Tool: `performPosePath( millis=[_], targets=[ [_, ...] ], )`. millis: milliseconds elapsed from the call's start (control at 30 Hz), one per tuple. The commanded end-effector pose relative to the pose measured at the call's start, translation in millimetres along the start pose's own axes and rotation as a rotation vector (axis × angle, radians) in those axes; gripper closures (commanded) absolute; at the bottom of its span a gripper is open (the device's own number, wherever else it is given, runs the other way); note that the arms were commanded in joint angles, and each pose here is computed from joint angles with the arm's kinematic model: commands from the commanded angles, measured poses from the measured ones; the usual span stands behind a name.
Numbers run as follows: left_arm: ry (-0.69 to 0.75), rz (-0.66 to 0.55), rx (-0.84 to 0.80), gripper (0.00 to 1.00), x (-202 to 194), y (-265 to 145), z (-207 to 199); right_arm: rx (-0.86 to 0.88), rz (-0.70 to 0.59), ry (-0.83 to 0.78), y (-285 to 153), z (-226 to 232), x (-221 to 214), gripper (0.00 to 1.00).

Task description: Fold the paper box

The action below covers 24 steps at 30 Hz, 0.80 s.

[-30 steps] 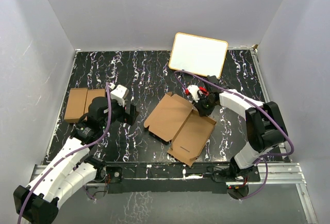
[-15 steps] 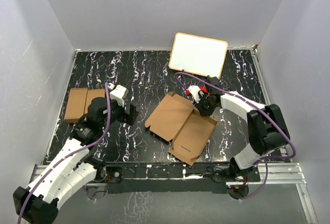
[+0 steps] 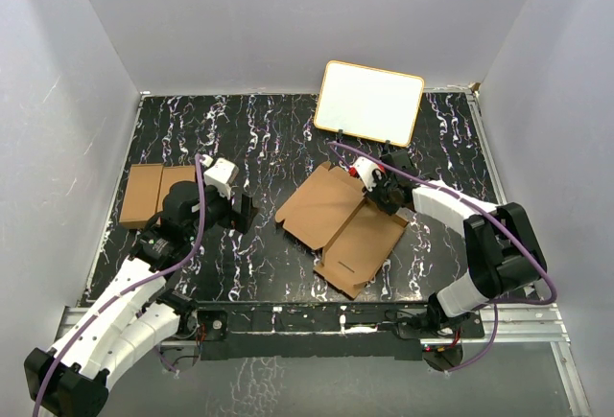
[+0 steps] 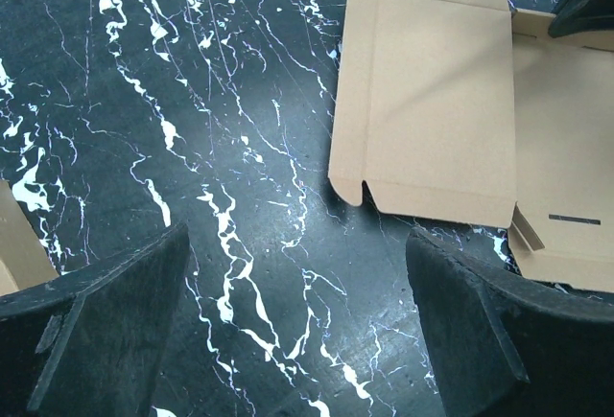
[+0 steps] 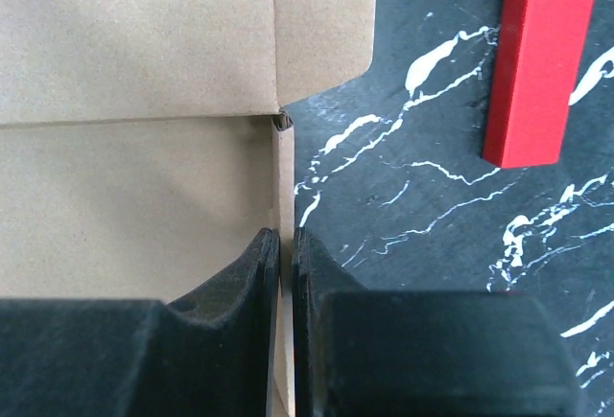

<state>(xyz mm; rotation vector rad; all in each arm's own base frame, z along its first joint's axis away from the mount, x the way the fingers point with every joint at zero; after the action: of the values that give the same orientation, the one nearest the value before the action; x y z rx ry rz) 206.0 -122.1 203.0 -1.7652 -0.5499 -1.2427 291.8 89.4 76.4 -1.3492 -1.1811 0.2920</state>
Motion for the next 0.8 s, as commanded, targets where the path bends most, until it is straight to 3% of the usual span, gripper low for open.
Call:
performPosePath(
  millis=[0, 167, 267, 333, 767],
  targets=[
    [0.012, -0.034, 0.007, 0.08, 5.5, -2.5, 0.8, -0.119, 0.069, 0.004, 7.3, -12.3, -10.0, 0.92],
    [0.012, -0.034, 0.009, 0.08, 5.6, -2.5, 1.0, -0.042, 0.052, 0.003, 9.3, -1.9, -6.2, 0.92],
    [0.011, -0.034, 0.011, 0.08, 5.1, -2.4, 1.4, -0.006, 0.025, 0.013, 6.1, 1.4, -1.7, 0.79],
    [0.012, -0.034, 0.013, 0.08, 5.3, -2.4, 1.6, -0.009, 0.019, 0.018, 4.3, -1.0, -1.6, 0.76],
    [0.01, -0.032, 0.017, 0.08, 4.6, -2.1, 2.5, -0.023, 0.038, 0.036, 1.2, -9.9, -12.3, 0.73]
  ],
)
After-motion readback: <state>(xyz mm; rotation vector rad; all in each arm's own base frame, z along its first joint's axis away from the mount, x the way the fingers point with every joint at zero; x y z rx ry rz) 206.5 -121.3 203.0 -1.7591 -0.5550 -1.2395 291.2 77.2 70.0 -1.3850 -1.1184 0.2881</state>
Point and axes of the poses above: each gripper's point midway between its finger pads, its own y axis out along the fingers, its own z axis along the line the jaws close on, x = y × z, the point moved 5 cm from there along -y, back along the fingers, and after that the axes turned 3 degrees about -y, right-handed, at the moved point
